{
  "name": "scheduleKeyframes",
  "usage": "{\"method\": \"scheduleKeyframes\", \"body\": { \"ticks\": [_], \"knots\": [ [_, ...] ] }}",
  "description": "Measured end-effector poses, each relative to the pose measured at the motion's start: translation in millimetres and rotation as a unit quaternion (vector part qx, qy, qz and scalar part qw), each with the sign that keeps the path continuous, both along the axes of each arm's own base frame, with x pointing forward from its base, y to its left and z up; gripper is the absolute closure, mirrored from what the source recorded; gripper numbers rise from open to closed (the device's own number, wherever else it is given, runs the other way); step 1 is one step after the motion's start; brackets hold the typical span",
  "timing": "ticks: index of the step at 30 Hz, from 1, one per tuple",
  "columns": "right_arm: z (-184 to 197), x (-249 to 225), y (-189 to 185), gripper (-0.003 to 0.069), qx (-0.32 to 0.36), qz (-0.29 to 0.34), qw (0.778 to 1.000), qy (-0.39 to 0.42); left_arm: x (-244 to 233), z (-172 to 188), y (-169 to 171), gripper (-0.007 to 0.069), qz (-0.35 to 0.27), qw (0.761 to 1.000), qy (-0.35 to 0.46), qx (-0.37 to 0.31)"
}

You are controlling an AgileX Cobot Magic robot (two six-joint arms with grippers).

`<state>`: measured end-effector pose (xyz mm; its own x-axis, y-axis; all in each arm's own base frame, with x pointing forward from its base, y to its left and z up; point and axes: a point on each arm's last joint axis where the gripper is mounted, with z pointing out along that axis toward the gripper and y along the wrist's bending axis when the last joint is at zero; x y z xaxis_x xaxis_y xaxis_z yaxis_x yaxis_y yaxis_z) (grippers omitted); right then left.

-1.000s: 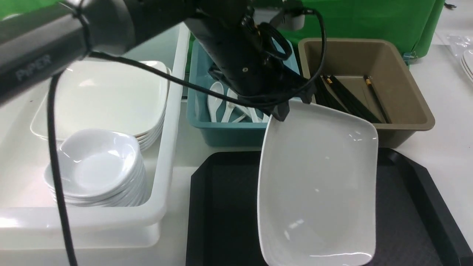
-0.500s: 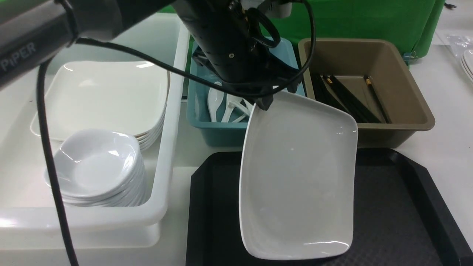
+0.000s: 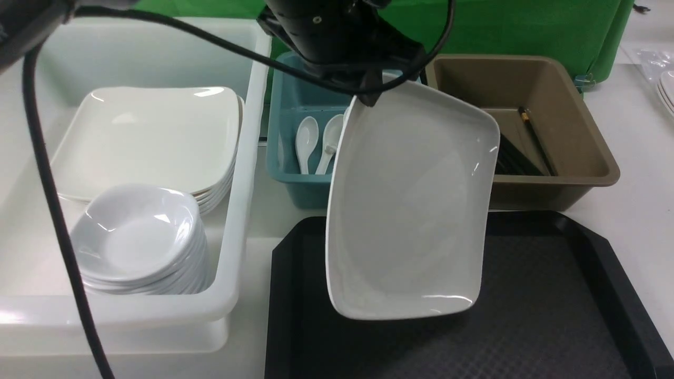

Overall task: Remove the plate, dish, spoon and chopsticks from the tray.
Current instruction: Use the left arm to put the plate into the large storage box on the left

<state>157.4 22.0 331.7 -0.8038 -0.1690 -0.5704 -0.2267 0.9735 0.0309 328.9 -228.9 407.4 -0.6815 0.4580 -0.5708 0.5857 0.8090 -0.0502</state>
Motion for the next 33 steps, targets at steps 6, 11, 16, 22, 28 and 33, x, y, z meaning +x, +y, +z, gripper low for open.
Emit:
{"method": "scheduleKeyframes", "body": {
  "ticks": [6, 11, 16, 22, 28, 33],
  "knots": [
    [0, 0, 0, 0.0421, 0.0, 0.0, 1.0, 0.0, 8, 30, 28, 0.0603, 0.035, 0.998, -0.034, -0.038],
    [0, 0, 0, 0.0421, 0.0, 0.0, 1.0, 0.0, 19, 58, 88, 0.0603, 0.105, 0.989, -0.054, -0.088],
    [0, 0, 0, 0.0421, 0.0, 0.0, 1.0, -0.001, 19, 79, 157, 0.0603, 0.18, 0.971, -0.066, -0.14],
    [0, 0, 0, 0.0421, 0.0, 0.0, 1.0, -0.002, 3, 102, 266, 0.0601, 0.304, 0.927, -0.106, -0.193],
    [1, 2, 0, 0.0422, 0.001, -0.002, 1.0, -0.014, -7, 95, 330, 0.0602, 0.379, 0.893, -0.109, -0.216],
    [3, 4, 0, 0.0421, 0.002, -0.003, 1.0, -0.025, 4, 52, 355, 0.0602, 0.42, 0.877, -0.065, -0.223]
  ]
}}
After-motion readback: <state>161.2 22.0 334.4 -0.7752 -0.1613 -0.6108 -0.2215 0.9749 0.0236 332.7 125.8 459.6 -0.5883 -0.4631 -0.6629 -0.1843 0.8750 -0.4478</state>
